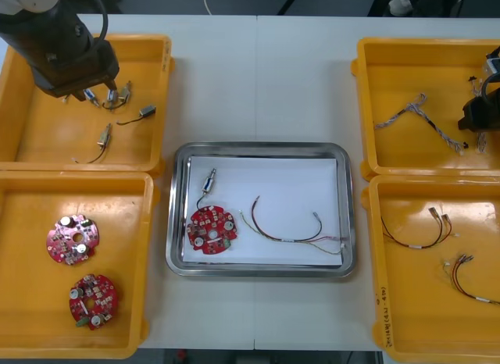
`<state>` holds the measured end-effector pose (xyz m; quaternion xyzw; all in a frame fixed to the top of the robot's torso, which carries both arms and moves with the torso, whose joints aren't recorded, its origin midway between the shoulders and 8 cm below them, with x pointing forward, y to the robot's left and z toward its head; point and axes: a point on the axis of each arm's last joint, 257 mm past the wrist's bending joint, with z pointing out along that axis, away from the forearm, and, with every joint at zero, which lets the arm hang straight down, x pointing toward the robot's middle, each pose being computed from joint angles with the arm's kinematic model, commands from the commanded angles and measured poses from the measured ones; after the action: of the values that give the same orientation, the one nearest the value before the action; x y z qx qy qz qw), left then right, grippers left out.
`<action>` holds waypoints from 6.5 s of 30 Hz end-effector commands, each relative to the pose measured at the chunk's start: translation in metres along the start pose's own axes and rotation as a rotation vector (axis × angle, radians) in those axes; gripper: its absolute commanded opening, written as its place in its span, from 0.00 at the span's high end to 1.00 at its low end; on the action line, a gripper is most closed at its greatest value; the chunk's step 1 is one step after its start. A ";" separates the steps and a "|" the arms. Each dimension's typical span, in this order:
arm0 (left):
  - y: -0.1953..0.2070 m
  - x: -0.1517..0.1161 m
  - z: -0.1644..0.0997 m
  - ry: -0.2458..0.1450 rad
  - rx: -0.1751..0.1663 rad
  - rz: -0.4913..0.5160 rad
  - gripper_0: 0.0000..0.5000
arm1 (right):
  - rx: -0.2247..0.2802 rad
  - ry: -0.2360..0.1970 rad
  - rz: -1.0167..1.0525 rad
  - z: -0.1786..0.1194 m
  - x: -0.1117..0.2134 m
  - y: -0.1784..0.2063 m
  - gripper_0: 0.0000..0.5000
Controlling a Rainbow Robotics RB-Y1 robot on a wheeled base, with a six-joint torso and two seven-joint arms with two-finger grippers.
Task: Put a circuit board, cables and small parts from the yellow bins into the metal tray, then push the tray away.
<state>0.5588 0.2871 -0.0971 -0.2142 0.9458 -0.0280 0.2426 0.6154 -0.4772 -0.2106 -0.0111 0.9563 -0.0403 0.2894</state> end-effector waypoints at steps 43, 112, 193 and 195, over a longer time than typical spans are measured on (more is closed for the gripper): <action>0.018 -0.109 0.063 -0.233 0.036 0.027 0.00 | -0.049 0.028 0.140 0.013 0.020 0.013 1.00; 0.045 -0.085 0.042 -0.155 -0.021 0.118 1.00 | -0.171 -0.253 -0.681 -0.275 -0.055 0.186 1.00; 0.004 0.013 -0.036 -0.099 0.062 0.338 1.00 | -0.226 -0.115 -1.463 -0.078 0.111 0.372 1.00; 0.004 0.013 -0.037 -0.100 0.062 0.339 1.00 | -0.223 -0.117 -1.470 -0.077 0.112 0.373 0.90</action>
<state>0.5322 0.2648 -0.0890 -0.0305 0.9595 -0.0118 0.2797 0.4806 -0.0921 -0.2326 -0.6624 0.6997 -0.1064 0.2455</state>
